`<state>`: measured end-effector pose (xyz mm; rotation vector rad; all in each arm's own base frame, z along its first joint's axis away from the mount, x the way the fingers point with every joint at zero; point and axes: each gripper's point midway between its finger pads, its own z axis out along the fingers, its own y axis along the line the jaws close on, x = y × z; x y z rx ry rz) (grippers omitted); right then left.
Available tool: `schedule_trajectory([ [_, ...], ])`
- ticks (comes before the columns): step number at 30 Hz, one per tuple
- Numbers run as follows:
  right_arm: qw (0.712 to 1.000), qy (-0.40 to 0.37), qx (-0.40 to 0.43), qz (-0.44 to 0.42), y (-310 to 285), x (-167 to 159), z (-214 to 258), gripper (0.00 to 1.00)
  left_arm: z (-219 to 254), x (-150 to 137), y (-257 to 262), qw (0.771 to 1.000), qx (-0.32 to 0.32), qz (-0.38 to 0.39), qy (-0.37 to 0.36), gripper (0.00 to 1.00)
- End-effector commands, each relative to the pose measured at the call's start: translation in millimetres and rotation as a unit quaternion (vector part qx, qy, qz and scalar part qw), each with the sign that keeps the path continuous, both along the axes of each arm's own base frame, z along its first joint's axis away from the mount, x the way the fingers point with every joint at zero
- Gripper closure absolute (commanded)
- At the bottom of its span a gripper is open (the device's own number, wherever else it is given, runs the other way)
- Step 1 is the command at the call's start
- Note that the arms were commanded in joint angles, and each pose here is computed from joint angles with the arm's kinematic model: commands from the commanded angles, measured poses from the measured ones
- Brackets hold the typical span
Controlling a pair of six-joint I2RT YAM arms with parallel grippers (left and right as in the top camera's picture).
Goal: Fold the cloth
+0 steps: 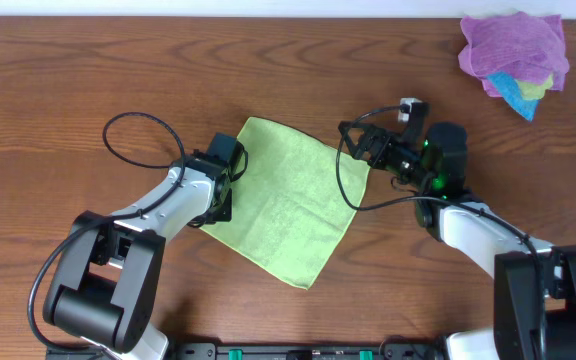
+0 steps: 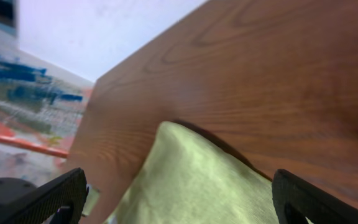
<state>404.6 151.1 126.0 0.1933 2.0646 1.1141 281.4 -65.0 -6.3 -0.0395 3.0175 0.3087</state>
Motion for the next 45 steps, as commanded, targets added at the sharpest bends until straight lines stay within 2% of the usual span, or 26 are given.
schedule_trajectory([
  [1, 1.0, 0.009, 0.011, 0.024, 5, -3, 1, 0.06, -11, -17, -18, 0.998, -0.052, 0.007, 0.043, 0.94],
  [13, 0.995, 0.04, 0.045, 0.085, 11, -17, 6, 0.19, -12, -59, -8, 0.992, -0.031, 0.035, 0.118, 0.94],
  [19, 0.991, 0.051, 0.055, 0.115, 11, -22, 11, 0.22, -12, -66, -9, 0.991, -0.025, 0.04, 0.127, 0.94],
  [27, 0.985, 0.088, 0.009, 0.146, 11, -34, -3, 0.26, -10, -42, -15, 0.997, -0.026, 0.031, 0.072, 0.94],
  [35, 0.975, 0.128, -0.059, 0.169, 13, -49, -12, 0.3, 28, -2, -26, 0.999, -0.042, 0.001, -0.006, 0.94],
  [43, 0.956, 0.149, -0.208, 0.147, 7, -57, 5, 0.31, 63, 12, -28, 0.996, -0.057, -0.003, -0.069, 0.94],
  [45, 0.946, 0.165, -0.24, 0.145, 8, -66, -1, 0.4, 64, 15, -25, 0.996, -0.047, -0.002, -0.077, 0.94],
])
